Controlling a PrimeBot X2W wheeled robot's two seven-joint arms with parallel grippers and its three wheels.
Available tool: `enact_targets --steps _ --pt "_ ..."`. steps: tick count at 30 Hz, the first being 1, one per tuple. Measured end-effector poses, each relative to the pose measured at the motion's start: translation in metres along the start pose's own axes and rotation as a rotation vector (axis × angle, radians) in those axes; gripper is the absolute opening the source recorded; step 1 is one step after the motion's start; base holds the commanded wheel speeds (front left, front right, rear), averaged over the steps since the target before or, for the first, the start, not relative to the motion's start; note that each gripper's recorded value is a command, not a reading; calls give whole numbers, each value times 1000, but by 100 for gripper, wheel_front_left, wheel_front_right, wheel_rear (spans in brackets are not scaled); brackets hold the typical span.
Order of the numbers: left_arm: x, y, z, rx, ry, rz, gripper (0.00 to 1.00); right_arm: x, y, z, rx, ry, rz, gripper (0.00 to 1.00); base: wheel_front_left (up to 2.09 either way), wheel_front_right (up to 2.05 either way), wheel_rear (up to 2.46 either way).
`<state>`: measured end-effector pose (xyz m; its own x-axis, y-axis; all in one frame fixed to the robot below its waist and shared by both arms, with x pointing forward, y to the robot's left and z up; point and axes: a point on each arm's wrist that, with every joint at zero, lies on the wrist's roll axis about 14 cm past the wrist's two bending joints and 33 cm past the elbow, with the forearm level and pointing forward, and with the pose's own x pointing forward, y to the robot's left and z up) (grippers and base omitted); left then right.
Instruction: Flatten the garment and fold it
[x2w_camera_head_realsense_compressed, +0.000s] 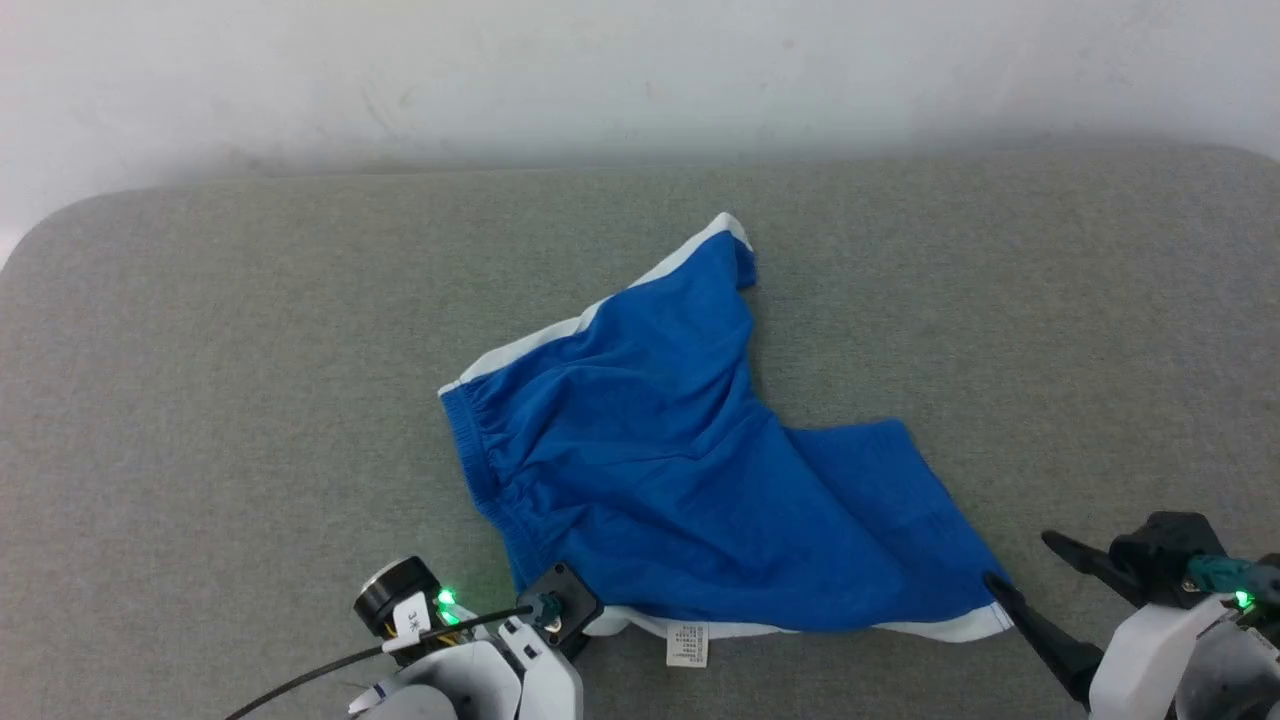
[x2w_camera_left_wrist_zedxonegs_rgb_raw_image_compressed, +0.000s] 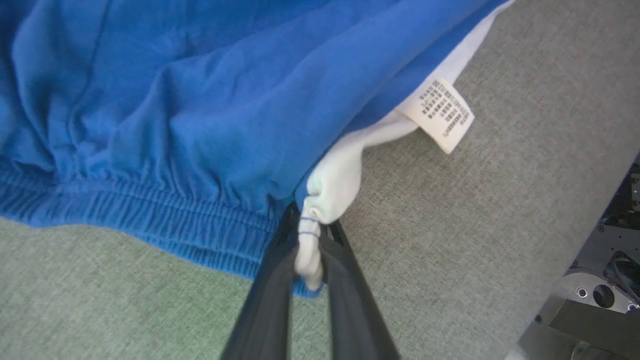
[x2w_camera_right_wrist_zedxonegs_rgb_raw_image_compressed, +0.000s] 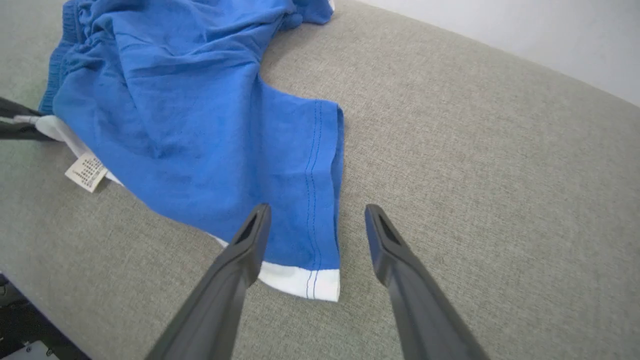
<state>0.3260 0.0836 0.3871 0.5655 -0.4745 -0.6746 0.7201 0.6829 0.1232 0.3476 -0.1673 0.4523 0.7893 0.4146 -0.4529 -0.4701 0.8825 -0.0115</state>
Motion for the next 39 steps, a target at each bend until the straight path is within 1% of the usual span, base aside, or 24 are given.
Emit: enact_targets --steps 4,9,12,14,16,21,22,26,30,32,35,39 --pt "-3 -1 2 5 -16 2 0 0 1 -15 -70 179 58 100 0 0 0" --pt "-2 -2 2 2 -27 -2 0 7 -8 -33 -100 337 64 100 0 0 0" --pt "0 -3 2 -1 -31 -5 0 13 -12 -51 -88 412 62 100 0 0 0" --pt "1 -2 2 -2 -31 -5 0 19 -10 -63 -72 448 67 100 0 0 0" --pt "2 1 3 -3 -37 -3 0 24 -4 -76 -31 477 79 100 0 0 0" --pt "2 1 0 -13 -35 0 0 33 2 -88 -17 491 100 100 0 0 0" --pt "2 1 0 -14 -38 1 0 34 3 -88 -3 481 102 0 0 0 0" --pt "-1 1 2 -12 -58 13 0 36 8 -79 21 400 111 0 0 0 0" --pt "-11 1 18 -9 -145 40 0 34 20 -52 76 243 133 0 0 0 0" --pt "-20 9 36 2 -220 77 0 31 22 -26 81 136 140 0 0 0 0" --pt "-39 27 66 37 -338 150 0 23 15 24 91 -45 126 0 0 0 0" --pt "-69 50 122 99 -526 232 0 8 7 88 104 -265 110 0 0 0 0"
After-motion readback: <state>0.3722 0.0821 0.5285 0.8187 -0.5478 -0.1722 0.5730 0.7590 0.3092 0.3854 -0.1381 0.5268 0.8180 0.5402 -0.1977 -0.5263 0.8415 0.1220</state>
